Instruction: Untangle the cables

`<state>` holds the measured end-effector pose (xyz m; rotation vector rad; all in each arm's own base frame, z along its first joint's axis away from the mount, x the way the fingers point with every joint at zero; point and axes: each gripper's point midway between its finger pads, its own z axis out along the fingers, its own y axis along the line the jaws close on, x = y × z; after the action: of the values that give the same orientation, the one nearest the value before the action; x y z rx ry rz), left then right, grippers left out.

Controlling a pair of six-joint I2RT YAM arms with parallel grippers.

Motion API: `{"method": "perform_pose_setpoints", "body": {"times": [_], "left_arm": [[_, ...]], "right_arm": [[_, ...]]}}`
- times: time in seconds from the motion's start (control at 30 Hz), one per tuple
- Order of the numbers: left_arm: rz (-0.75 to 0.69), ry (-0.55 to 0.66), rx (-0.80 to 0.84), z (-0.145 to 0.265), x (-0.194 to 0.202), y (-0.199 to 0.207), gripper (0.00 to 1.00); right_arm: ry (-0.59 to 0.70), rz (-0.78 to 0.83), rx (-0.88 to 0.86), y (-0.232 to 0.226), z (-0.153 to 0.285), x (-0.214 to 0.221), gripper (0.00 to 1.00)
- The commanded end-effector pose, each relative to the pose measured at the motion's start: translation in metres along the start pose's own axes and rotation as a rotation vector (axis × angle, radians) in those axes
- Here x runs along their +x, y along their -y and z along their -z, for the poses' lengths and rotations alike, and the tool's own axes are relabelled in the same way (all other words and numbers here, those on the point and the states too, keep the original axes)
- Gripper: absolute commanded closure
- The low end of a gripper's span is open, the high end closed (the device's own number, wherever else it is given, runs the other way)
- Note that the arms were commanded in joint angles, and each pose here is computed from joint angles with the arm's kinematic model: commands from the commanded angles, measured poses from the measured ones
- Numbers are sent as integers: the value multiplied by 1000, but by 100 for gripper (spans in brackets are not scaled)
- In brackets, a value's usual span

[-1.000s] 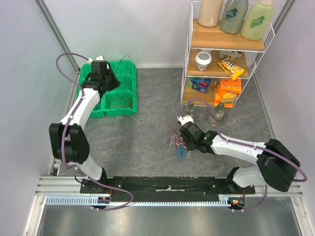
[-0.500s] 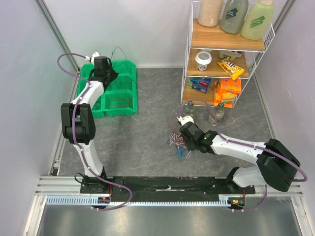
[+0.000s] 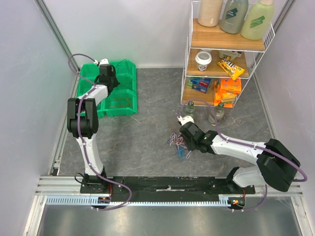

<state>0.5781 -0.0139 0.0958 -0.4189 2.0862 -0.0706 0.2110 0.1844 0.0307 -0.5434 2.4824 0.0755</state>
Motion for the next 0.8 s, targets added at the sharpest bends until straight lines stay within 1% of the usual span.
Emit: {"method": "perform_pose_setpoints", "body": {"times": [0.0,0.03,0.07,0.17,0.23,0.3,0.33,0.4,0.47,0.6,0.63,0.67,0.7,0.77], "left_arm": [[-129,25,-53,16,-7,-14,98],[-145,26,-62,18,-6,-17,98],[-169,-4,-74,21,1,-21,98],[-228,-115,-117,25,19,-33,98],[-244,-179,-147,25,20,-36,98],[-268,-253,-157,21,30,-37,95],[-271,-278,-167,19,34,-40,91],[-262,-296,-175,23,33,-39,79],[-242,-271,-149,29,24,-34,64],[-221,-196,-81,43,-3,-17,47],[-223,-186,-67,47,-9,-14,34],[-227,-178,-51,50,-14,-11,24],[-226,-171,-33,54,-18,-7,21],[-220,-141,9,66,-31,2,18]], "right_arm": [[33,-3,12,2,2,-12,100],[33,-3,10,1,2,-12,100],[32,-2,12,2,2,-12,100],[30,-3,11,1,2,-12,100],[34,-3,10,1,2,-13,100],[30,1,9,1,2,-12,100],[29,3,8,1,1,-12,100],[27,4,11,1,1,-12,100],[27,4,12,1,0,-12,100],[26,6,15,2,0,-12,100],[27,5,17,2,0,-12,100],[28,3,17,2,0,-13,100],[27,3,17,2,0,-12,100],[27,0,16,3,0,-12,100]]}}
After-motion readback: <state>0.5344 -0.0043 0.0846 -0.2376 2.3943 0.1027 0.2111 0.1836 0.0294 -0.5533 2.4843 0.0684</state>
